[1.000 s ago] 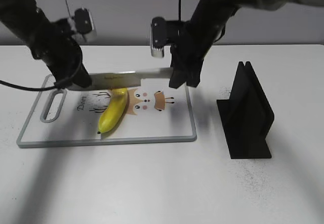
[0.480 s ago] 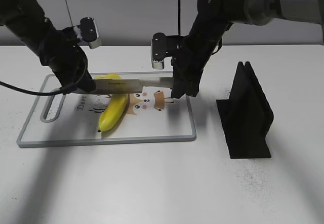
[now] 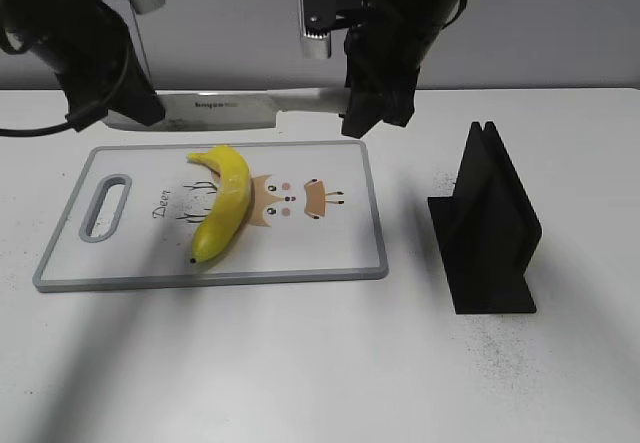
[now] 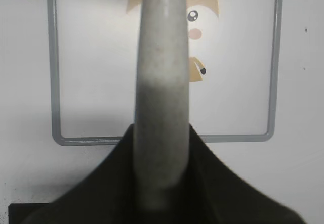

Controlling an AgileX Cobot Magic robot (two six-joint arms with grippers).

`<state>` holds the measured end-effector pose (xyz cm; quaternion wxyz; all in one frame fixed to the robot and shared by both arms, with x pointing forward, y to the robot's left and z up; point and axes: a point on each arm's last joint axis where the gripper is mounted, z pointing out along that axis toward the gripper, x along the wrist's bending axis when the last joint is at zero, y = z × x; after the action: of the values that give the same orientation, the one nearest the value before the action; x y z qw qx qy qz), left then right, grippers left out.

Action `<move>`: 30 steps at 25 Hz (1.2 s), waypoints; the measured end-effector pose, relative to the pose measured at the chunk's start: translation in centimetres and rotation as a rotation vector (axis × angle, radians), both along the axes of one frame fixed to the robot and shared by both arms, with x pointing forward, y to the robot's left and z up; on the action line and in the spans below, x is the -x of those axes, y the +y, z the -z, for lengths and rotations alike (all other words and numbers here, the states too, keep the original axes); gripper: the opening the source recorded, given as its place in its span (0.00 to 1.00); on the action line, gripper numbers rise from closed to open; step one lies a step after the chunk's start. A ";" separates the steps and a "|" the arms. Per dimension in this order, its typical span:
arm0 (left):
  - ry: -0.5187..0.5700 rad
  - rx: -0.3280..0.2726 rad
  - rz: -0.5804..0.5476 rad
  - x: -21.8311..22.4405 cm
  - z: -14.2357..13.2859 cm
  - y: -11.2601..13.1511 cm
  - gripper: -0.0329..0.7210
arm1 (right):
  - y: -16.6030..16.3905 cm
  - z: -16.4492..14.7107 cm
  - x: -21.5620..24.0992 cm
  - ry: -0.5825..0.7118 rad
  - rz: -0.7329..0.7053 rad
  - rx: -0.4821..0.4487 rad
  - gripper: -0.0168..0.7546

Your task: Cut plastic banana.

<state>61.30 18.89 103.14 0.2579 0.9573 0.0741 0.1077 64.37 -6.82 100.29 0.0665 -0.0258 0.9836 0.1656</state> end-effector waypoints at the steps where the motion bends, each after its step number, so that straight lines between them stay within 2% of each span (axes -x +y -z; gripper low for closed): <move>1: -0.007 0.004 0.006 0.4 -0.8 0.0 0.05 | -0.1 -0.8 0.2 -0.006 -0.004 -0.003 0.23; 5: -0.045 0.018 0.010 1.4 -3.0 0.2 0.05 | -0.3 -3.0 0.5 -0.038 -0.011 -0.017 0.23; 9: -0.047 0.022 0.007 1.5 -3.1 0.2 0.05 | -0.3 -3.2 0.6 -0.042 -0.012 -0.016 0.23; 11: -0.051 0.027 -0.002 1.4 -3.2 0.2 0.09 | -0.3 -3.2 0.5 -0.042 -0.012 -0.016 0.23; 13: -0.056 0.036 -0.017 1.3 -3.2 0.2 0.21 | -0.3 -3.2 0.6 -0.035 -0.009 -0.011 0.23; 18: -0.069 0.089 -0.049 1.1 -3.5 0.0 0.73 | -0.6 -3.1 0.7 -0.029 -0.016 0.016 0.23; 21: -0.073 0.120 -0.091 0.9 -3.8 -0.1 0.85 | -0.6 -3.1 0.7 -0.024 0.000 0.017 0.23; 25: -0.055 0.169 -0.236 1.4 -5.6 0.3 0.85 | -0.8 -3.0 0.6 0.037 0.220 0.009 0.23; 29: -0.013 0.187 -0.458 2.6 -7.7 1.3 0.84 | -0.9 -4.2 0.3 0.095 0.525 -0.044 0.23; 30: -0.002 0.177 -0.504 2.9 -8.1 1.6 0.83 | -0.9 -4.7 0.2 0.101 0.579 -0.064 0.23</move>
<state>58.40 20.50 111.21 0.3057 0.8823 0.3190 0.1624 64.16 -7.68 105.01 0.0627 0.2661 0.9464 0.1719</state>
